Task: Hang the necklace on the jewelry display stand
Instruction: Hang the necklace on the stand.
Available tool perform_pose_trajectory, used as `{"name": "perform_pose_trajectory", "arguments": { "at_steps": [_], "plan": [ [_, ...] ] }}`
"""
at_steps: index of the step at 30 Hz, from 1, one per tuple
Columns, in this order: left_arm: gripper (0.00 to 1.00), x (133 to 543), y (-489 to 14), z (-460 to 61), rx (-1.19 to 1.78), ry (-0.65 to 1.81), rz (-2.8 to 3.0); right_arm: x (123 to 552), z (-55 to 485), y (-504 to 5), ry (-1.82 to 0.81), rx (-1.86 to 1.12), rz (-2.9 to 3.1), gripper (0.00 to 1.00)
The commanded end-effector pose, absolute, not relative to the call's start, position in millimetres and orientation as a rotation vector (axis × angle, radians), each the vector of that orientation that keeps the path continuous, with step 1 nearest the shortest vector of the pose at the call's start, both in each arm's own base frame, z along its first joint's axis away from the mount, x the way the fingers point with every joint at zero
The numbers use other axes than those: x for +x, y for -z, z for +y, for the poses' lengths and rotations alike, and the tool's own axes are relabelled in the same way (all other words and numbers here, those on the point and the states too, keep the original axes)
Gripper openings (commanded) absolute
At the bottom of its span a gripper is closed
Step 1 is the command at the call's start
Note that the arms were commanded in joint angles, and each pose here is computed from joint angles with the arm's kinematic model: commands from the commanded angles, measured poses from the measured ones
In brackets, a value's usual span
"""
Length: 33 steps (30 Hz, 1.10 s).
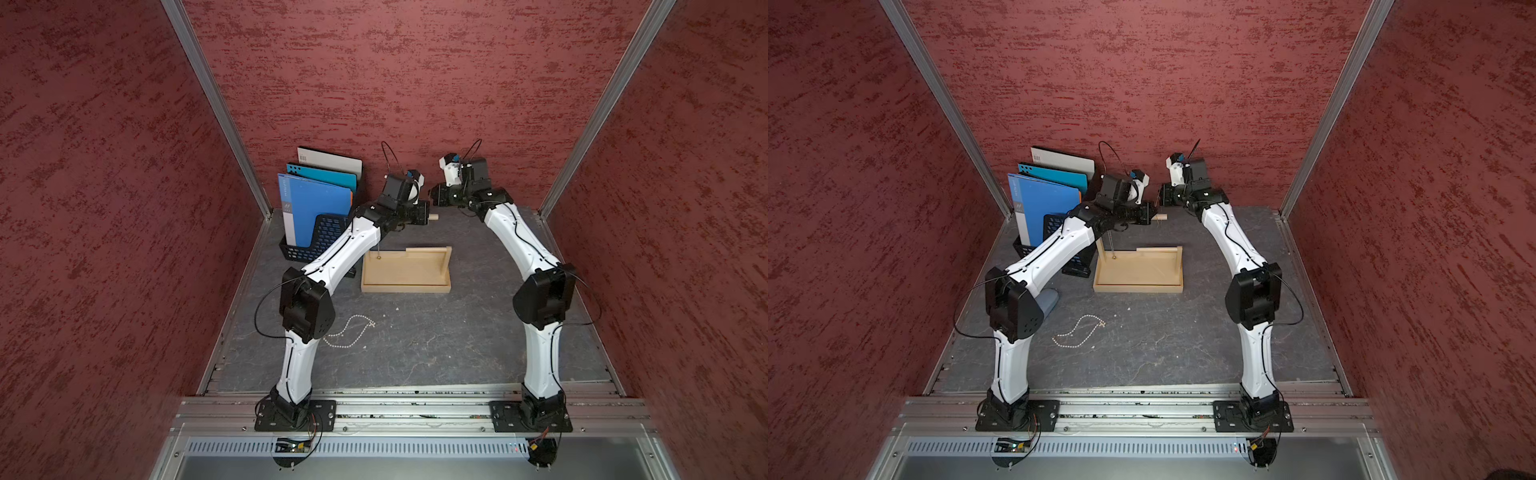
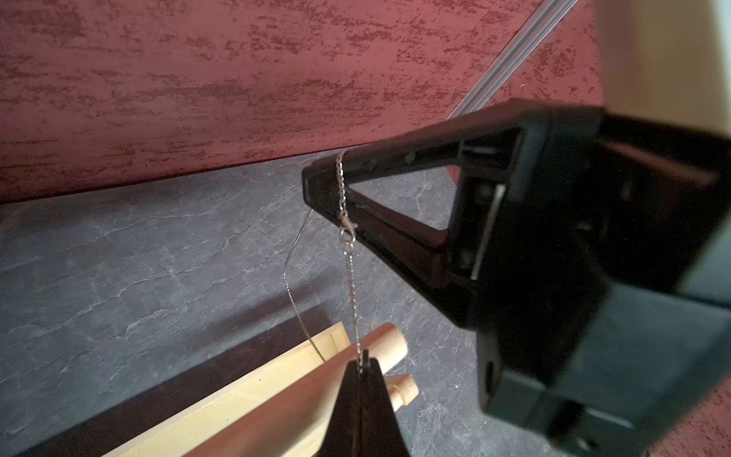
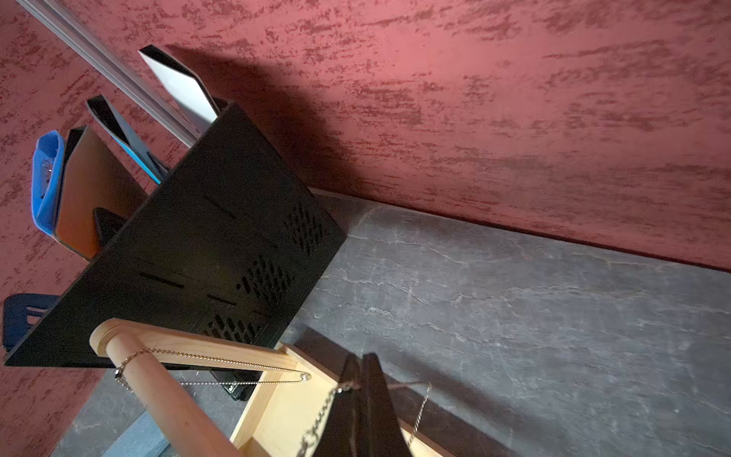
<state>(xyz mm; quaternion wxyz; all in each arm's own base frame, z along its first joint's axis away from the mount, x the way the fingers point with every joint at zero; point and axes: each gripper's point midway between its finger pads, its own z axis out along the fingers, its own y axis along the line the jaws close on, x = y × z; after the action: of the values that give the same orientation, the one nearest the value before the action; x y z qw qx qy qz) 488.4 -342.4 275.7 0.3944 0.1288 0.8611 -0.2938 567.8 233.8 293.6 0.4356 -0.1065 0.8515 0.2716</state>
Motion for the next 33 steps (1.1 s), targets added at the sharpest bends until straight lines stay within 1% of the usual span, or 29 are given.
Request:
{"name": "perform_pose_trajectory", "arguments": {
  "at_steps": [1, 12, 21, 25, 33],
  "plan": [
    [0.00, 466, -278, -330, 0.331, 0.766, 2.235, 576, 239, -311, -0.672, -0.261, 2.056, 0.00],
    [0.00, 445, -275, -275, 0.250, 0.753, 2.239, 553, 298, -318, -0.688, -0.434, 1.997, 0.00],
    [0.00, 439, -268, -230, 0.173, 0.732, 2.247, 552, 330, -310, -0.716, -0.501, 1.998, 0.00],
    [0.00, 438, -264, -228, 0.174, 0.758, 2.255, 553, 339, -304, -0.724, -0.507, 1.999, 0.00],
    [0.00, 428, -258, -248, 0.233, 0.830, 2.251, 556, 335, -300, -0.684, -0.489, 2.011, 0.00]
  ]
}}
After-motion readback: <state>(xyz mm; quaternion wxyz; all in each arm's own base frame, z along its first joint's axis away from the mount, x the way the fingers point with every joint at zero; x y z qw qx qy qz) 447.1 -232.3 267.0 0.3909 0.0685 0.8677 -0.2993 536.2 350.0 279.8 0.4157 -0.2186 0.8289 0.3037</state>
